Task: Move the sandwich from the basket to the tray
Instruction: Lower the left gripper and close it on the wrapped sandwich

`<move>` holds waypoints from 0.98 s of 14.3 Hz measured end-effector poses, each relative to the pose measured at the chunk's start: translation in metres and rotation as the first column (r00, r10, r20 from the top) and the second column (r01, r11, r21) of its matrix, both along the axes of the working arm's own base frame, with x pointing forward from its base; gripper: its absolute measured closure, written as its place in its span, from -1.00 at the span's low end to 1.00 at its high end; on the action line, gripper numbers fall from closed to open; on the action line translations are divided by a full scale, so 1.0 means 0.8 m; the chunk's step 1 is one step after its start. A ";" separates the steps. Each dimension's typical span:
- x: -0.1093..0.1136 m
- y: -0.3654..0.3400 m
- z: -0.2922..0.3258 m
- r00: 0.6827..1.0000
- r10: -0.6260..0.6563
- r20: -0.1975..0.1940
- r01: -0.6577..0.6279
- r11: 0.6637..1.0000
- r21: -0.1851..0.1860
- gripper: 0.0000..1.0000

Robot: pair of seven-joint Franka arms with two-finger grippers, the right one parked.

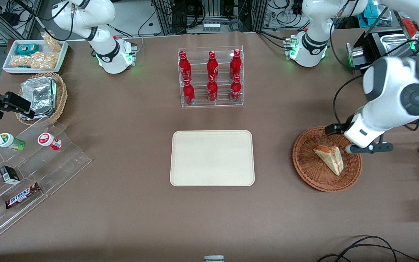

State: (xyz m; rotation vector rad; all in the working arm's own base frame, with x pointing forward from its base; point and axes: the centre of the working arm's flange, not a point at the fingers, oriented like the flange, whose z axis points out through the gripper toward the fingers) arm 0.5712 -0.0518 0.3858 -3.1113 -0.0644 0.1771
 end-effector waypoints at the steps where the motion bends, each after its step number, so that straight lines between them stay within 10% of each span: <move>1: 0.000 0.006 -0.020 0.999 0.030 0.019 -0.030 1.000 -0.001 -1.00; 12: 0.021 0.046 -0.134 0.788 0.614 0.054 -0.616 0.787 0.038 -1.00; 14: 0.023 0.049 -0.152 0.737 0.674 0.056 -0.676 0.735 0.044 -0.61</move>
